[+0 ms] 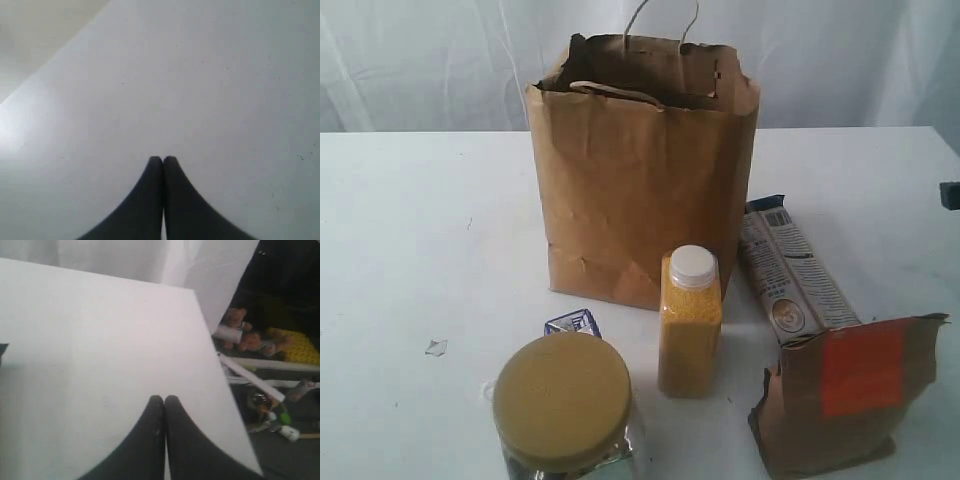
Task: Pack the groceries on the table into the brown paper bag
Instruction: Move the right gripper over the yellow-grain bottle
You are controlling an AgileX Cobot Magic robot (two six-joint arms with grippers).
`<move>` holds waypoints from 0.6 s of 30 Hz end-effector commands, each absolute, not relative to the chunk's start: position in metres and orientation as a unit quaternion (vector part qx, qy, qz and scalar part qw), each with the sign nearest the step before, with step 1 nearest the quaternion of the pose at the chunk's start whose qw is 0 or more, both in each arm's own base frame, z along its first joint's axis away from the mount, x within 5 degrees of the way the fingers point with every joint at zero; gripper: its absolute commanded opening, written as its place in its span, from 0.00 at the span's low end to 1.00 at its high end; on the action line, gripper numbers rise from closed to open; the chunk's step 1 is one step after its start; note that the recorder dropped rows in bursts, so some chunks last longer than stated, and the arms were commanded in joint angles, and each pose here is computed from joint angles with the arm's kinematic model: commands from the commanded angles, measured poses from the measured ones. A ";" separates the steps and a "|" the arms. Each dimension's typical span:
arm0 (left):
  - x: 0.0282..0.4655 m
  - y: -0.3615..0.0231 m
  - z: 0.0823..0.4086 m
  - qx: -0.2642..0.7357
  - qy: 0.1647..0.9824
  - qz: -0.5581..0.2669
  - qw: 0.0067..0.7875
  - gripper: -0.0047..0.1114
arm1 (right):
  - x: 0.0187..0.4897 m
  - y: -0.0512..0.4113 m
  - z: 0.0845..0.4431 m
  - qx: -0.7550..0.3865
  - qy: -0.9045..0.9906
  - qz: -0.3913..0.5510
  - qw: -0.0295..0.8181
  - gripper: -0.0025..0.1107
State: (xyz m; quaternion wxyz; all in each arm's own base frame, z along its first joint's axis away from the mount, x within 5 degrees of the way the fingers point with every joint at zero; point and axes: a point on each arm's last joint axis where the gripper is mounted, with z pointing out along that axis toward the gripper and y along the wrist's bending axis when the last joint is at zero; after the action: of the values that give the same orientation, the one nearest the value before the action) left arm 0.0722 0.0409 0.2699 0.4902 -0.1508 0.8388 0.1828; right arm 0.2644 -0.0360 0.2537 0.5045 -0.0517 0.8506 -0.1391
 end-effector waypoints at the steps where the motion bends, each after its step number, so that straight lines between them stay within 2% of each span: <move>1: 0.041 0.046 0.264 -0.182 0.832 0.148 0.502 0.04 | 0.259 -0.025 0.252 -0.087 0.868 -0.077 0.482 0.02; 5: 0.020 0.038 0.268 -0.170 0.793 0.041 0.583 0.04 | 0.253 -0.001 0.274 -0.146 0.858 -0.007 0.493 0.02; 7: 0.022 0.026 0.274 -0.130 0.765 -0.025 0.630 0.04 | 0.249 0.019 0.294 -0.183 0.841 0.032 0.508 0.02; 11: 0.034 0.009 0.282 -0.041 0.713 -0.068 0.697 0.04 | 0.237 0.063 0.317 -0.249 0.812 0.140 0.510 0.02; 14: 0.047 0.005 0.270 0.007 0.724 -0.032 0.689 0.04 | 0.226 0.090 0.320 -0.292 0.795 0.205 0.490 0.02; 18: 0.053 0.011 0.234 -0.004 0.805 0.018 0.593 0.04 | 0.216 0.106 0.316 -0.339 0.786 0.219 0.469 0.02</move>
State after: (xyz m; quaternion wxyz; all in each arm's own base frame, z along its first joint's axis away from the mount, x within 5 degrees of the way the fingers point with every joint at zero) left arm 0.0506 0.0070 0.2551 0.6496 -0.0021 0.7601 -0.0153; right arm 0.2223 0.0986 0.3155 0.4762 -0.3112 0.7945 0.2125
